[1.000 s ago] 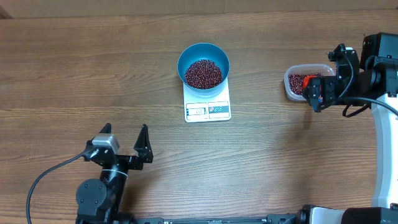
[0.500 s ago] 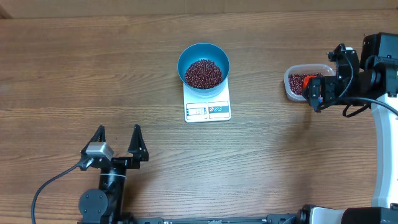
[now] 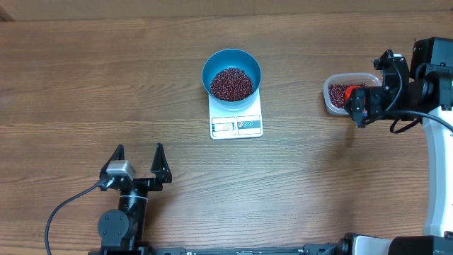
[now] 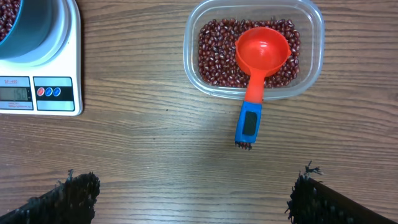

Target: Scoop item into bowl and weigh 150g on scale

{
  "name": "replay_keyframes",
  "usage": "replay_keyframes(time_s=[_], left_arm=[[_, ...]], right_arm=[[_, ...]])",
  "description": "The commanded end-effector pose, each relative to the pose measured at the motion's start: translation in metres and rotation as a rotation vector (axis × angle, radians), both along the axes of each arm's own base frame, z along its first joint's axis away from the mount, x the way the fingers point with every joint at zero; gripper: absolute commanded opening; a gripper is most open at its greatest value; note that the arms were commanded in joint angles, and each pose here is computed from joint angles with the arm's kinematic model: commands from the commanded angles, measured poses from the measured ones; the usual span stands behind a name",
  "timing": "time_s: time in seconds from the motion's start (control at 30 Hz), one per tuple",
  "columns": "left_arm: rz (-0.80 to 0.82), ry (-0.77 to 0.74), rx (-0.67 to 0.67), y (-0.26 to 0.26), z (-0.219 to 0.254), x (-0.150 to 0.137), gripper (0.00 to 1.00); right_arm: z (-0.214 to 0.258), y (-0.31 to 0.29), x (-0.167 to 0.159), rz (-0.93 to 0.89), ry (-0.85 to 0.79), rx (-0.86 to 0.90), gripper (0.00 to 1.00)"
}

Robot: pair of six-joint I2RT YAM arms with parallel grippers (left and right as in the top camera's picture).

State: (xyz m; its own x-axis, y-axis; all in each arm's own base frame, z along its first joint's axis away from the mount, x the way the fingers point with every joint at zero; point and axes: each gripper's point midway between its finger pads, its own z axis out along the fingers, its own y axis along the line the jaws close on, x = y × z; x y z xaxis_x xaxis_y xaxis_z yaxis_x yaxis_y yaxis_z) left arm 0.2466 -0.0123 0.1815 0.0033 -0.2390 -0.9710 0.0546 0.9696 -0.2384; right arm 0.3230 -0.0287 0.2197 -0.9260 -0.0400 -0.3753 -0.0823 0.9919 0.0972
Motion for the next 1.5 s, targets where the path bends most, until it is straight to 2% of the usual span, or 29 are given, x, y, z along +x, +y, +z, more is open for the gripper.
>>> replay_keyframes(time_s=[0.0,0.17,1.47], left_arm=[[0.022,0.025,0.103,0.004,-0.010,0.000,0.99],[0.009,0.086,0.179,0.003,-0.026,-0.001,1.00],[0.077,0.091,0.175,0.020,-0.026,-0.001,1.00]], right_arm=[[0.009,-0.001,0.005,0.000,-0.032,0.002,1.00],[0.009,-0.001,0.005,0.000,-0.032,0.002,1.00],[0.009,-0.001,0.005,0.000,-0.032,0.002,1.00]])
